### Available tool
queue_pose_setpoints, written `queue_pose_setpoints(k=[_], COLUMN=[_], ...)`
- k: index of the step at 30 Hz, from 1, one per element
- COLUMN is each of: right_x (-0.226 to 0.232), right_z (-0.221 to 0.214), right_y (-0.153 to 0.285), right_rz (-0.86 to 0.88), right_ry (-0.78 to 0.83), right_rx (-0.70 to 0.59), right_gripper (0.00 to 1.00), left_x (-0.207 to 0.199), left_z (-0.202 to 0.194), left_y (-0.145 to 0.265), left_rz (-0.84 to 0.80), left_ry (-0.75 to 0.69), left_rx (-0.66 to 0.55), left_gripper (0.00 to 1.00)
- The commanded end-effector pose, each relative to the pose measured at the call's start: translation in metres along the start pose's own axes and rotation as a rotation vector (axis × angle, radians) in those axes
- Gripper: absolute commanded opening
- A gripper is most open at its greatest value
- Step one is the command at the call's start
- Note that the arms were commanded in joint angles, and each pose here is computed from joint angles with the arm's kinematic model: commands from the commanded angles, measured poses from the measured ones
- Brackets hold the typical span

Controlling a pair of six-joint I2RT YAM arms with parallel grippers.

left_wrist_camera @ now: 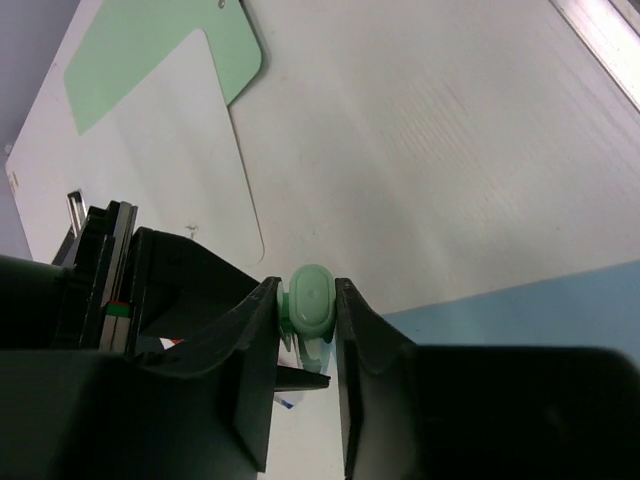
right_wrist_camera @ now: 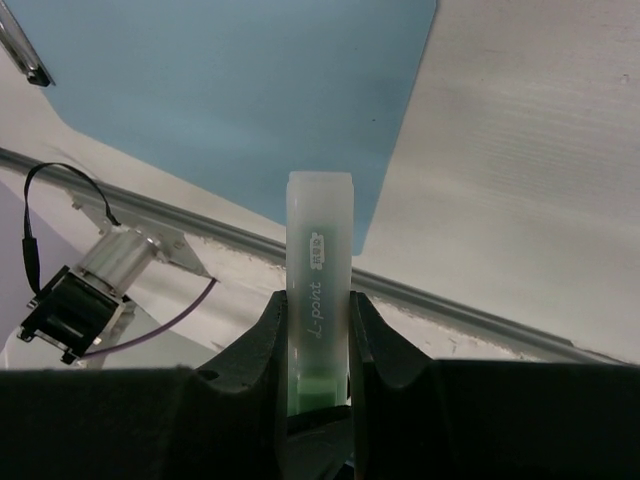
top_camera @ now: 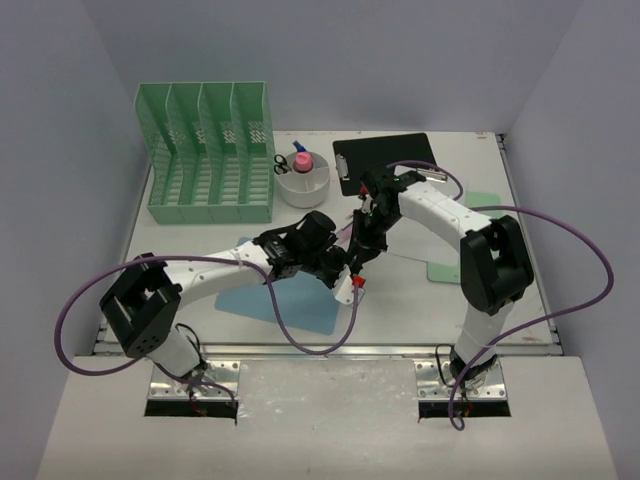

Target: Organize the desk

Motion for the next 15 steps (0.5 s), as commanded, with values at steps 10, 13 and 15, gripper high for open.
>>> queue_pose_setpoints(k=[10, 13, 15], right_x=[0.023, 0.027, 0.026], right_z=[0.015, 0.044, 0.067], right_y=[0.029, 0.054, 0.080], right_rz=[0.065, 0.124, 0.166], right_ry=[0.127, 0.145, 0.142], right_rx=[-0.079, -0.141, -0.204], right_gripper=[0.45, 0.68, 0.75], left_x=[0.004, -0.012, -0.018], left_z=[0.028, 0.035, 0.039], left_y=[0.012, 0.023, 0.033], left_rz=[0.053, 0.034, 0.056], left_ry=[0.081, 0.101, 0.124], left_rx=[-0.060, -0.060, -0.069], left_gripper=[0.00, 0.00, 0.00])
Point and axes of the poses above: each gripper's point midway between its finger pads, its own y axis back along the fingers, its own x axis along the line the jaws close on, z = x × y, the point moved 3 cm from there along y, back along the fingers, and after that the axes turned 5 degrees about y, right-handed, at the moved point
